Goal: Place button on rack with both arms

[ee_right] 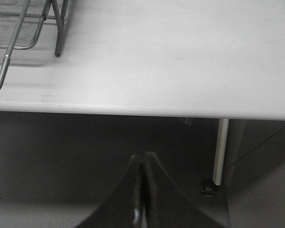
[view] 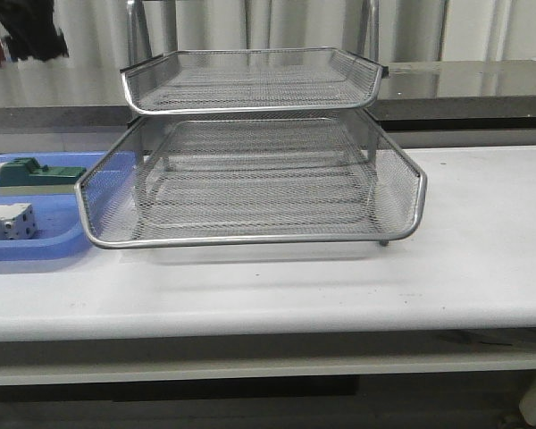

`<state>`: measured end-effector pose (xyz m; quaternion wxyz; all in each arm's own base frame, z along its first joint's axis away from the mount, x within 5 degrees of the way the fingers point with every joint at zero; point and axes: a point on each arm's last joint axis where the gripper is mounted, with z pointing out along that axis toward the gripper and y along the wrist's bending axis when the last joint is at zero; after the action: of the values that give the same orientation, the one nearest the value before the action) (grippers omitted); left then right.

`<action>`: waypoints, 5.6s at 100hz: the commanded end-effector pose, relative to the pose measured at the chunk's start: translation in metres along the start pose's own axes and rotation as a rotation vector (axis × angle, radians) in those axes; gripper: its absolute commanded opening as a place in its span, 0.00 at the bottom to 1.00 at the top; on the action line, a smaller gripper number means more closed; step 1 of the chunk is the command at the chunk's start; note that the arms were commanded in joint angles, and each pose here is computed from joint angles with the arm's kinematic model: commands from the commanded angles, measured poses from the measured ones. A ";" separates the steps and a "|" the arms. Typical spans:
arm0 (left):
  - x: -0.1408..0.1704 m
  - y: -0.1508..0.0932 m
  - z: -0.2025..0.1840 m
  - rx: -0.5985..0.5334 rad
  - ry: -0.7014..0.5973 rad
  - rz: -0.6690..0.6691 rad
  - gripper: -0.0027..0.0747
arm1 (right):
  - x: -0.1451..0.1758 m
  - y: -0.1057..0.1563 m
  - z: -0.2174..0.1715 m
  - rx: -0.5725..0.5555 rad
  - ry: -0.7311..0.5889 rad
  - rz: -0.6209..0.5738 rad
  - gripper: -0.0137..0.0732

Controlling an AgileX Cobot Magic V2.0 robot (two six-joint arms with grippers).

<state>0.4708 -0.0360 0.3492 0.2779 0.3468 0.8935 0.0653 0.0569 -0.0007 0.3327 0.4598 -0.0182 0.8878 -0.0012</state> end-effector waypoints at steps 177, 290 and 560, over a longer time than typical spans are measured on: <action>-0.048 -0.272 -0.020 0.430 -0.058 0.408 0.60 | -0.013 -0.001 -0.006 0.014 -0.088 -0.009 0.08; 0.020 -0.130 -0.177 0.160 -0.267 -0.024 0.62 | -0.013 -0.001 -0.006 0.014 -0.088 -0.009 0.08; 0.301 -0.238 -0.169 -0.449 -1.011 -0.499 0.01 | -0.027 0.005 -0.001 -0.048 -0.191 0.027 0.08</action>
<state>0.0586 -0.0075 0.2656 0.7088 0.0704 0.7018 0.0092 0.0614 0.0016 0.3390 0.4957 -0.0186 0.8682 0.0125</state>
